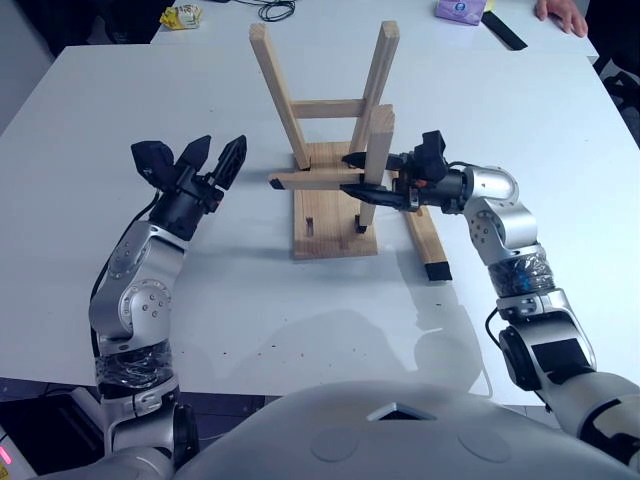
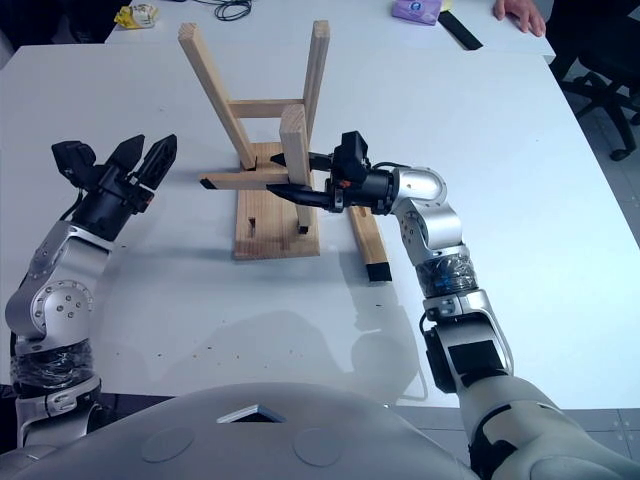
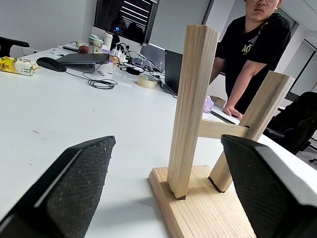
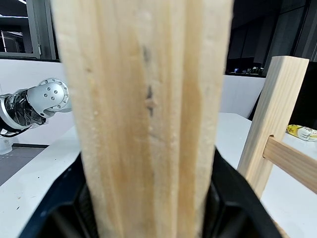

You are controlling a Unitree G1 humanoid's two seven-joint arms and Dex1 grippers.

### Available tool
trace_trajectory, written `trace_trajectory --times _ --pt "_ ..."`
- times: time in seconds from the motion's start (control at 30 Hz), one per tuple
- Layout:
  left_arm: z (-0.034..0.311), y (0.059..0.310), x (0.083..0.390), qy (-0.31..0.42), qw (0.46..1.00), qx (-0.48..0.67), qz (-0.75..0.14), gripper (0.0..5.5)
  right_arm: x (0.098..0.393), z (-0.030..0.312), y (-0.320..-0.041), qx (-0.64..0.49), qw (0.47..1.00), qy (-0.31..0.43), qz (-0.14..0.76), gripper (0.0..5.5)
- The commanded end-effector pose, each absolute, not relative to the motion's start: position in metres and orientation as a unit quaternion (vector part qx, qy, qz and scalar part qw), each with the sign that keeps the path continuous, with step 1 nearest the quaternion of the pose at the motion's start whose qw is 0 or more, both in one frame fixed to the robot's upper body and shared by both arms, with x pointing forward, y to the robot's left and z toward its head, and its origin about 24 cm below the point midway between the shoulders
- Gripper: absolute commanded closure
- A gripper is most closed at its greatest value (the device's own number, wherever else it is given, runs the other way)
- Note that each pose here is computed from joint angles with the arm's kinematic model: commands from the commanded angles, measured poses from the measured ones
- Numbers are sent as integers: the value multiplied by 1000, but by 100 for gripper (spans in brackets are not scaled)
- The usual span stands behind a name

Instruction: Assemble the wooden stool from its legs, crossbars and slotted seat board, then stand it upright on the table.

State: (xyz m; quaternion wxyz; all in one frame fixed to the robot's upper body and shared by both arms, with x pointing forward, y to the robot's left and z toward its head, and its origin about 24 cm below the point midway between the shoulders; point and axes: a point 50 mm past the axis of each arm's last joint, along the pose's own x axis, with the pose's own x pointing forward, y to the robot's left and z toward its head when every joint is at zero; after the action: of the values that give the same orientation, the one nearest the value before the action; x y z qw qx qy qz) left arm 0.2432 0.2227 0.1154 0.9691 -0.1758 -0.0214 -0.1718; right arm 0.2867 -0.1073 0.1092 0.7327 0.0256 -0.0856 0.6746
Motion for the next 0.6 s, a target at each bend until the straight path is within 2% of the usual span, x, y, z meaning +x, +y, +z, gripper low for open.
trace_trajectory --times 0.03,0.27,0.4,0.6 --pt "115 222 246 -15 968 -174 -180 154 280 98 -109 43 740 -61 669 349" --pt "115 222 247 -16 967 -176 -181 154 273 96 -108 60 743 -54 665 349" --pt "113 222 244 -14 967 -179 -179 154 269 86 -112 34 741 -37 669 349" --pt "113 223 243 -14 967 -180 -178 154 280 95 -113 -6 743 -63 666 349"
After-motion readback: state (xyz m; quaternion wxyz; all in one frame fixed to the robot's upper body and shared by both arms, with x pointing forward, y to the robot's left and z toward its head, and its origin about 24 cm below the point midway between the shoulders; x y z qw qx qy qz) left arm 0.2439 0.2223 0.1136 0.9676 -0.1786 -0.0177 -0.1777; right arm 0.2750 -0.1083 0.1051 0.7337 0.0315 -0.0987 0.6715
